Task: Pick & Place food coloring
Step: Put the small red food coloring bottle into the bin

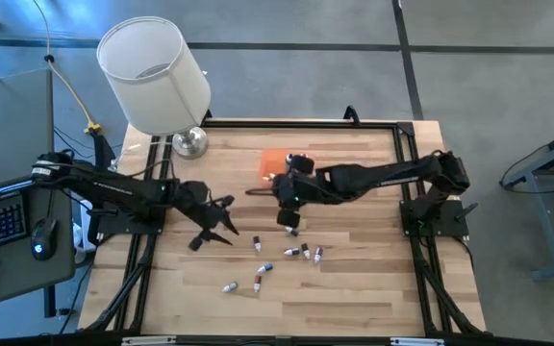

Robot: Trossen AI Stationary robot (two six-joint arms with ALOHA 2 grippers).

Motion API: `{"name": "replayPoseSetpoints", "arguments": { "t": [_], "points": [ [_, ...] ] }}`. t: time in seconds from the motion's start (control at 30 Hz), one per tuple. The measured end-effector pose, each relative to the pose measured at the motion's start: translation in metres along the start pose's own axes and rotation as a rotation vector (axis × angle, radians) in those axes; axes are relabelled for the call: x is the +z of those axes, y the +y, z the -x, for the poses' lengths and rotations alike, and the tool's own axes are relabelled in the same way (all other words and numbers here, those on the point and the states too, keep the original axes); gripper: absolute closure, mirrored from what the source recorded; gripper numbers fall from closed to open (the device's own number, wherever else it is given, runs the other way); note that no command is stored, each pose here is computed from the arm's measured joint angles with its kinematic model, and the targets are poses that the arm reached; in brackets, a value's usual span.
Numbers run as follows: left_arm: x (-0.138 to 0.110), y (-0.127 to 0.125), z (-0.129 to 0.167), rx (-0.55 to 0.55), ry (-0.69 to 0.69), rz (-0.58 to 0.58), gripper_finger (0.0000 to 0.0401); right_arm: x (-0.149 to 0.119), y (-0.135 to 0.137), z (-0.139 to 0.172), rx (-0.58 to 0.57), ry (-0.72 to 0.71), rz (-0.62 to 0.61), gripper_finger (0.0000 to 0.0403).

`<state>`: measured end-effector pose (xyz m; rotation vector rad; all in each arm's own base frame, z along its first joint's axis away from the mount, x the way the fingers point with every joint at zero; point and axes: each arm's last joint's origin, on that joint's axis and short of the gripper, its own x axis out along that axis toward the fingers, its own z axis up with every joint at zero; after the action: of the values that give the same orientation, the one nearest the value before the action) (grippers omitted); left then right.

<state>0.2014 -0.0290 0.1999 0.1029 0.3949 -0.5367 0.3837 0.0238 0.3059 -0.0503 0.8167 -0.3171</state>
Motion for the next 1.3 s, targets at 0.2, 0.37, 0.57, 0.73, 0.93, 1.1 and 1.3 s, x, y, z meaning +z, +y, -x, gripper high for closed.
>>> {"name": "replayPoseSetpoints", "arguments": {
  "t": [0.2,0.37,0.57,0.73,0.93,1.1,1.3],
  "points": [
    [-0.009,-0.001,-0.025,0.032,-0.063,-0.051,0.0249,-0.006,0.031,0.015,0.06,-0.007,0.011,0.0263],
    [-0.022,0.006,-0.051,0.013,-0.077,-0.057,0.0249,-0.014,0.051,0.024,0.093,0.018,0.07,0.0263],
    [-0.036,0.029,-0.081,0.021,0.008,-0.003,0.0249,-0.026,0.058,0.029,0.083,0.096,0.147,0.0263],
    [-0.043,0.048,-0.101,-0.032,0.058,0.061,0.0249,-0.038,0.05,0.03,-0.024,0.203,0.178,0.0263],
    [-0.054,0.055,-0.107,-0.047,0.15,0.12,0.0249,-0.066,0.046,0.022,-0.071,0.243,0.174,0.0263],
    [-0.055,0.054,-0.107,-0.052,0.171,0.125,0.0249,-0.107,0.042,0.006,-0.039,0.202,0.148,0.0263],
    [-0.059,0.054,-0.107,-0.029,0.21,0.146,0.0249,-0.143,0.024,0.001,-0.028,0.047,0.074,0.0263]
  ]
}}
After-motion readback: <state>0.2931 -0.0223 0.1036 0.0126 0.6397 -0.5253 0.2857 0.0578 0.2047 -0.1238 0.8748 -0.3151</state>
